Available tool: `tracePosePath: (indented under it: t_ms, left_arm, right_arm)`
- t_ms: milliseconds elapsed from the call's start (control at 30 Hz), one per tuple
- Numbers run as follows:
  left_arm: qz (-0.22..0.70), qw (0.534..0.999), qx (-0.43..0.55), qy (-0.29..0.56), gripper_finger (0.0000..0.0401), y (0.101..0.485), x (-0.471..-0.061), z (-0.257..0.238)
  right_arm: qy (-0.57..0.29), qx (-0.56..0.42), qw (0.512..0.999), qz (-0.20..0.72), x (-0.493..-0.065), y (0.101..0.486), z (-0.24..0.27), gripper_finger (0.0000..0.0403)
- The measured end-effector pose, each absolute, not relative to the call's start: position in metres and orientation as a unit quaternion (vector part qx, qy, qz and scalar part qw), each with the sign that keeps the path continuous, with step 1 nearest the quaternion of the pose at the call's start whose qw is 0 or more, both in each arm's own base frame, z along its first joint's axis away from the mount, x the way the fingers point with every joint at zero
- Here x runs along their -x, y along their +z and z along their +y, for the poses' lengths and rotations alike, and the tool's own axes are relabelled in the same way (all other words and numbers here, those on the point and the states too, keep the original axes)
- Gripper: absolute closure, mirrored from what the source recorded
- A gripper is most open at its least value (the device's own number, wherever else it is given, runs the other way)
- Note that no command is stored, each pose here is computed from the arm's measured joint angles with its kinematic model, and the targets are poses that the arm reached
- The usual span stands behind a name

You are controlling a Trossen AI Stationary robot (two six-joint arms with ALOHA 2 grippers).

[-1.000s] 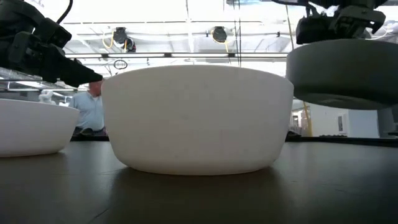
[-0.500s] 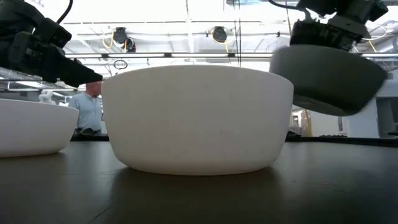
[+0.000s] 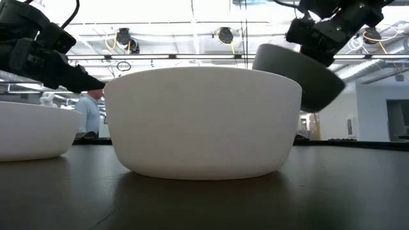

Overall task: Nest bowls inside each other
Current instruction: Stack the dark gray bowl on top of the white bowl

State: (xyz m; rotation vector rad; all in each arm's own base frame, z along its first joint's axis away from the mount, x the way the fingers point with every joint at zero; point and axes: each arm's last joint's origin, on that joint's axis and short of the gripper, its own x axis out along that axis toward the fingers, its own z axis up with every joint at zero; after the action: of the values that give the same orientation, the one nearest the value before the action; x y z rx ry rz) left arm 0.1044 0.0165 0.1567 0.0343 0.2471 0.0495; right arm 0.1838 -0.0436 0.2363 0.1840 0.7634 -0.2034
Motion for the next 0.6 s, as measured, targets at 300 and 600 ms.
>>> tracePosePath:
  t_ms: [300,600]
  left_arm:
    - [0.123,0.992,-0.017,0.025,0.0203,0.157,-0.104,0.016]
    - [0.120,0.992,-0.019,0.025,0.0203,0.157,-0.104,0.017]
  right_arm:
    - [-0.094,-0.109,0.927,0.347,-0.182,0.237,-0.069,0.0399]
    - [-0.064,-0.111,0.934,0.334,-0.206,0.248,-0.096,0.0399]
